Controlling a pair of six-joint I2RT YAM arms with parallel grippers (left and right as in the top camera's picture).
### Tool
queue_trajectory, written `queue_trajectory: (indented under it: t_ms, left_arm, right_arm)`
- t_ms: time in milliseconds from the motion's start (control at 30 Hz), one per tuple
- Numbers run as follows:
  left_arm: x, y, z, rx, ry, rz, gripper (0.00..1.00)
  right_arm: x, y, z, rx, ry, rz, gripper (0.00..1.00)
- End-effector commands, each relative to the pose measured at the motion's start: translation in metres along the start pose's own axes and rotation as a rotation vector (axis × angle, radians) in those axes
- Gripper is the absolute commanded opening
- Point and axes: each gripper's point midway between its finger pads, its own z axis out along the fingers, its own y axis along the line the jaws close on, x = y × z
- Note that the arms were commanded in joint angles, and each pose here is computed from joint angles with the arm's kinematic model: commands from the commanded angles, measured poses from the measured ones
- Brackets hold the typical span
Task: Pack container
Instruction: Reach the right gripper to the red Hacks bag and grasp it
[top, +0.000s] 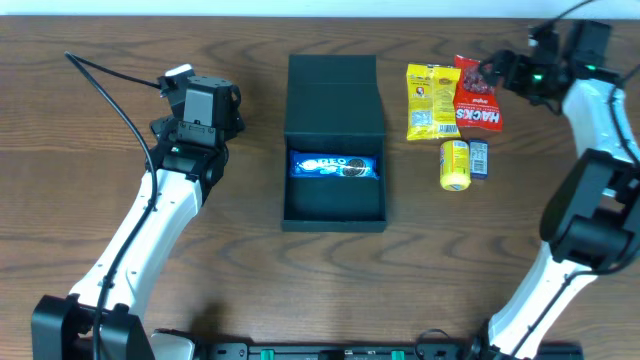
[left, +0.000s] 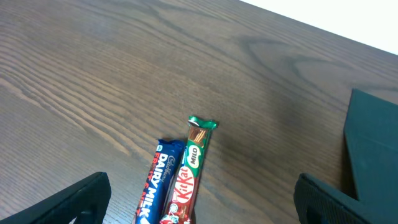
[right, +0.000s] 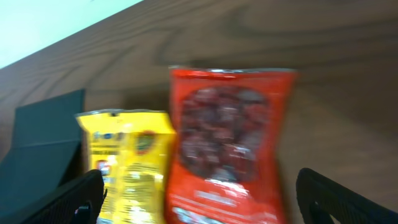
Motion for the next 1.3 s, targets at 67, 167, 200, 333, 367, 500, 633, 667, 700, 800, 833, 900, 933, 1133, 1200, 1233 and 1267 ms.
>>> queue_trajectory:
  t_ms: [67, 167, 200, 333, 367, 500, 633, 667, 700, 800, 833, 900, 933, 1133, 1200, 1233, 1267]
  left_arm:
    - [-0.008, 0.002, -0.004, -0.001, -0.021, -0.017, 0.95]
    - [-0.008, 0.002, -0.004, -0.001, -0.021, -0.017, 0.95]
    - [-0.008, 0.002, -0.004, -0.001, -0.021, -0.017, 0.95]
    - [-0.008, 0.002, -0.004, -0.002, -0.021, -0.017, 0.95]
    - [-0.008, 0.002, -0.004, -0.001, -0.021, -0.017, 0.96]
    - [-0.008, 0.002, -0.004, -0.002, -0.021, -0.017, 0.96]
    - [-0.008, 0.002, -0.004, -0.002, -0.021, -0.016, 0.95]
    - [-0.008, 0.002, -0.004, -0.002, -0.021, -0.016, 0.95]
    - [-0.008, 0.002, -0.004, -0.002, -0.021, -0.016, 0.95]
    - [-0.008, 0.002, -0.004, -0.002, -0.021, -0.016, 0.95]
    - [-0.008, 0.002, -0.004, -0.002, -0.020, -0.016, 0.95]
    - [-0.008, 0.002, -0.004, -0.002, -0.020, -0.016, 0.96]
    - [-0.008, 0.002, -0.004, -0.002, -0.020, -0.016, 0.95]
    - [-0.008, 0.002, -0.004, -0.002, -0.020, -0.016, 0.96]
    - [-0.008, 0.002, -0.004, -0.002, -0.020, -0.016, 0.95]
    - [-0.008, 0.002, -0.004, -0.002, -0.020, -0.016, 0.95]
    - [-0.008, 0.002, -0.004, -0.002, -0.020, -0.016, 0.95]
  right_arm:
    - [0.016, -0.025, 0.007, -0.017, 0.055, 0.093, 0.96]
    - [0.030, -0.032, 0.019, -0.014, 0.101, 0.122, 0.96]
    - [0.035, -0.034, 0.023, -0.016, 0.115, 0.136, 0.96]
    - [0.047, -0.035, 0.033, -0.025, 0.152, 0.152, 0.96]
    - [0.051, -0.033, 0.037, -0.035, 0.162, 0.154, 0.96]
    - [0.062, -0.028, 0.050, -0.050, 0.194, 0.153, 0.93]
    - [0.066, -0.018, 0.059, -0.056, 0.209, 0.133, 0.89]
    - [0.066, -0.016, 0.060, -0.054, 0.208, 0.127, 0.88]
    - [0.067, -0.014, 0.062, -0.042, 0.208, 0.116, 0.85]
    - [0.069, -0.014, 0.065, -0.012, 0.213, 0.103, 0.72]
    - [0.069, -0.013, 0.066, -0.011, 0.214, 0.101, 0.66]
    - [0.069, -0.016, 0.066, 0.012, 0.213, 0.115, 0.52]
    - [0.069, -0.016, 0.066, 0.012, 0.213, 0.117, 0.46]
    - [0.069, -0.017, 0.066, 0.015, 0.214, 0.124, 0.18]
    - [0.070, -0.017, 0.066, 0.016, 0.215, 0.133, 0.08]
    - [0.070, -0.017, 0.066, 0.018, 0.216, 0.141, 0.02]
    - [0.070, -0.017, 0.065, 0.017, 0.217, 0.145, 0.01]
